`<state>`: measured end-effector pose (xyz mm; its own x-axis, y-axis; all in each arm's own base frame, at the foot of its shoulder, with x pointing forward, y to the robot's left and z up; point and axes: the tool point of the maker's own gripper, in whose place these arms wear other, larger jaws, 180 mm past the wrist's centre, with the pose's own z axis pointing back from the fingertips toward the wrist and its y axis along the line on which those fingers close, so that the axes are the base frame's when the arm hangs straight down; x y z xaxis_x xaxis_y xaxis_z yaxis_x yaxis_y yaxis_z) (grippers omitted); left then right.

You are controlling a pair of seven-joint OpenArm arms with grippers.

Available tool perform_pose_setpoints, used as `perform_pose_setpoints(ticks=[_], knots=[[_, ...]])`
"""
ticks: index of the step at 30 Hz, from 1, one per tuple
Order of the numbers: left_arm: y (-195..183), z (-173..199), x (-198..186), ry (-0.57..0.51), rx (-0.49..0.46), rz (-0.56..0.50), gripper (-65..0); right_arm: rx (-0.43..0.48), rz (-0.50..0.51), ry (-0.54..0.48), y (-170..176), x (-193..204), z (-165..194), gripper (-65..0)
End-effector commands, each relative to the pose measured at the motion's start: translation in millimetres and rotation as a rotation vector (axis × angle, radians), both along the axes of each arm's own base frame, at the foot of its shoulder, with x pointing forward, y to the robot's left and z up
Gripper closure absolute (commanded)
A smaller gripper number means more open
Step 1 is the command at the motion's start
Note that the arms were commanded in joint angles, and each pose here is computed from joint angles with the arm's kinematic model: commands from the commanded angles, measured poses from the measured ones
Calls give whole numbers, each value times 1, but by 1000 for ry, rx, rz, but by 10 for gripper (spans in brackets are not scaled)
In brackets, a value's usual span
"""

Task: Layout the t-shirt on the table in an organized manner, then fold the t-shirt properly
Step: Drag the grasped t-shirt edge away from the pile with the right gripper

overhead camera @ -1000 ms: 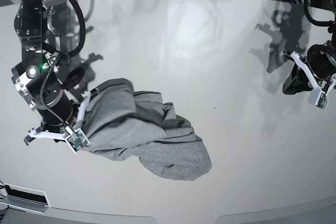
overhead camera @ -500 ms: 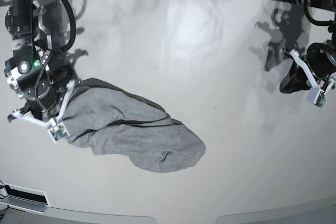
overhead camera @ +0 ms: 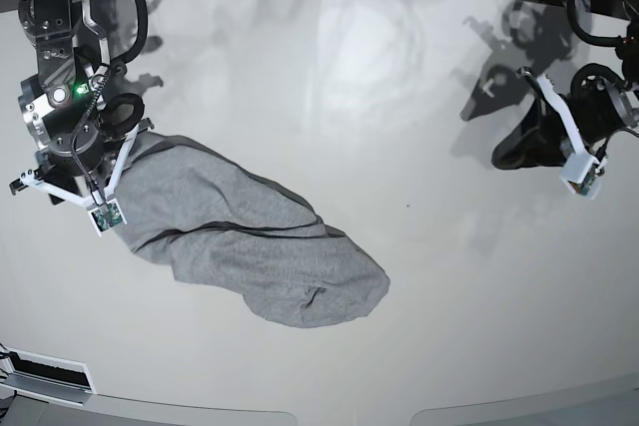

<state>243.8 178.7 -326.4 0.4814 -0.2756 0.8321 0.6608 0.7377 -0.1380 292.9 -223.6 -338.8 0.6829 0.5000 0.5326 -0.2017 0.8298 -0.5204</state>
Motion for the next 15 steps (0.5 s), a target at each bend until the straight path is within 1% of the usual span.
perform_pose_setpoints(ticks=[1, 2, 3, 4, 5, 6, 8, 9, 10, 11, 12, 13, 14, 15], knots=[[-3, 11, 5, -43, -14, -18, -55, -26, -21, -62, -8, 7, 16, -382], [-5, 9, 5, -41, -6, -20, -113, -31, -60, -83, -13, 8, 19, -407], [-6, 6, 5, -37, -1, -12, -171, -36, -98, -109, -19, 9, 23, -407], [-5, 4, 6, -30, 0, 4, -220, -29, -110, -125, -20, 10, 25, -401], [-5, 3, 7, -24, -2, 19, -257, -11, -85, -129, -14, 13, 26, -377], [-5, 2, 8, -21, -3, 34, -276, 40, -18, -115, 1, 16, 23, -330], [-5, 1, 10, -21, -15, 63, -279, 197, 149, -75, 42, 19, 18, -222], [-6, 0, 11, -20, -19, 71, -279, 291, 237, -75, 65, 20, 20, -166], [-7, 0, 11, -20, -25, 77, -279, 379, 313, -91, 86, 20, 25, -97], [-7, -1, 11, -19, -28, 82, -279, 456, 375, -129, 104, 23, 35, -17], [-8, -1, 11, -20, -31, 85, -279, 515, 411, -174, 116, 27, 44, 0], [-9, -1, 11, -20, -35, 86, -279, 554, 432, -213, 124, 31, 51, 0], [-9, -1, 11, -19, -38, 87, -279, 578, 438, -240, 129, 37, 55, 0], [-10, -1, 11, -18, -40, 88, -279, 592, 431, -245, 131, 44, 54, 0]])
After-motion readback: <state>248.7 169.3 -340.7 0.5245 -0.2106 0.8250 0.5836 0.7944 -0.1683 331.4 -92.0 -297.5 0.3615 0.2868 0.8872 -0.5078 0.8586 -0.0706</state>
